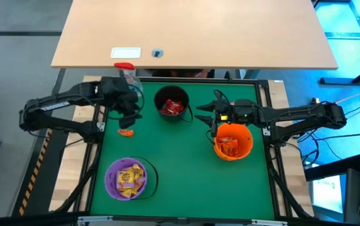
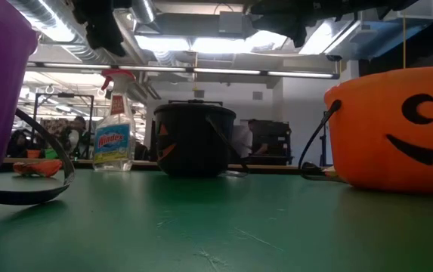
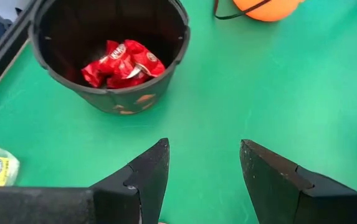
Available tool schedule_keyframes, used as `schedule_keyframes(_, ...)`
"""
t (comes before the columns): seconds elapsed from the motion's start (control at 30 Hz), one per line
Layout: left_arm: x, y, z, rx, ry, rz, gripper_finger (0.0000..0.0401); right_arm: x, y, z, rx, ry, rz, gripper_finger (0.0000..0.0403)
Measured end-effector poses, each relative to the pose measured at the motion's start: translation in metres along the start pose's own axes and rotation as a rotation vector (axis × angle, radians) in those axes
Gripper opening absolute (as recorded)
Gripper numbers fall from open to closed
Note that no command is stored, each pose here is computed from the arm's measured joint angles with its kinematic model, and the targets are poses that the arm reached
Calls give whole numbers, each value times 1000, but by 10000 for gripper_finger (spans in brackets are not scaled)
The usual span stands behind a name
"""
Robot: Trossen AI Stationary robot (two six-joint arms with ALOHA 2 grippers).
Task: Sort candy
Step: Put the orange candy into the orange bucket
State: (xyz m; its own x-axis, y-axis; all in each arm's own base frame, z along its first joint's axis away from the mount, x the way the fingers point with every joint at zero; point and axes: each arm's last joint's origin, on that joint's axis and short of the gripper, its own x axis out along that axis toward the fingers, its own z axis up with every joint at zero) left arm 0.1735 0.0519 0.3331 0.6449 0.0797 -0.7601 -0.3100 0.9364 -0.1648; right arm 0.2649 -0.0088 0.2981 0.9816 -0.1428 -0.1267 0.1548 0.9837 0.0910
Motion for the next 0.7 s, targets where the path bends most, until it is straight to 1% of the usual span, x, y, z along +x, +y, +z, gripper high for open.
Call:
schedule_keyframes(0.2, 0, -7, -1, 15, -1, -25, 184, 0, 0, 0, 0, 0, 0, 179)
schedule_keyframes(0.3, 0, -9, -1, 24, -8, -34, 184, 0, 0, 0, 19, 0, 0, 179)
schedule_keyframes(0.43, 1, -14, 2, 12, -36, -52, 184, 0, 0, 0, 24, 0, 0, 179)
schedule_keyframes(0.57, 1, -19, 1, 16, -35, -70, 184, 0, 0, 0, 26, -1, 0, 179)
schedule_keyframes(0.7, 1, -24, 0, 37, -38, -53, 184, 0, 0, 0, 31, -2, 0, 179)
